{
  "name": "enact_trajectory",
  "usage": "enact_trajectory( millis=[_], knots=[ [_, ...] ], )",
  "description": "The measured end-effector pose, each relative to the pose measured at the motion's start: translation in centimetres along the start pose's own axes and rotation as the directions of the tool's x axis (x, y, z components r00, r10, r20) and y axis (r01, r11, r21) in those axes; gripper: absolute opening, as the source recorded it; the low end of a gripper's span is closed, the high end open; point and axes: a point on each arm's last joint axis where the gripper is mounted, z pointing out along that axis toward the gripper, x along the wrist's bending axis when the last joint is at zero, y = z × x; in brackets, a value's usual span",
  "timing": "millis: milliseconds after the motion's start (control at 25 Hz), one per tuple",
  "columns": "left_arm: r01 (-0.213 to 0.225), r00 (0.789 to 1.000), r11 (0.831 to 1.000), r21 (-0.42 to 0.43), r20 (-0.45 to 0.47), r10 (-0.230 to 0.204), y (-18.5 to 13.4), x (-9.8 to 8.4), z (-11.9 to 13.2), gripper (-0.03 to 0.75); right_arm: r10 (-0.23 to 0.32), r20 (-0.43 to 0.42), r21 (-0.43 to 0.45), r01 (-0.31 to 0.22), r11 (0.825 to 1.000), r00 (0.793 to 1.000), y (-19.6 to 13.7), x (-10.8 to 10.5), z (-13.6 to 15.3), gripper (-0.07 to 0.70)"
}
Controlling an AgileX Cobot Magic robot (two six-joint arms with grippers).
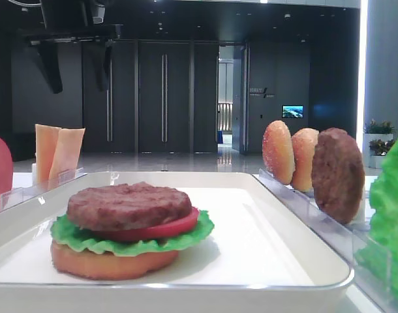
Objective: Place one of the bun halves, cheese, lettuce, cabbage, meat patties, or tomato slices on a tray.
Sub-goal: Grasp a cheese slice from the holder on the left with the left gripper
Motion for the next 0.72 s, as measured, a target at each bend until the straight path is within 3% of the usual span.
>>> enact_trajectory(
  millis=[200, 720],
  knots=[
    [0.016, 1.0, 1.0, 0.009, 0.005, -0.016, -0.1, -0.6, 0.4, 0.643, 0.0, 0.0, 0.0, 0.0, 1.0, 1.0, 0.0, 0.0, 0.0, 0.486],
    [0.022, 1.0, 0.993, 0.113, 0.018, -0.024, -0.9, -1.8, 5.4, 0.643, 0.0, 0.0, 0.0, 0.0, 1.0, 1.0, 0.0, 0.0, 0.0, 0.486]
  ],
)
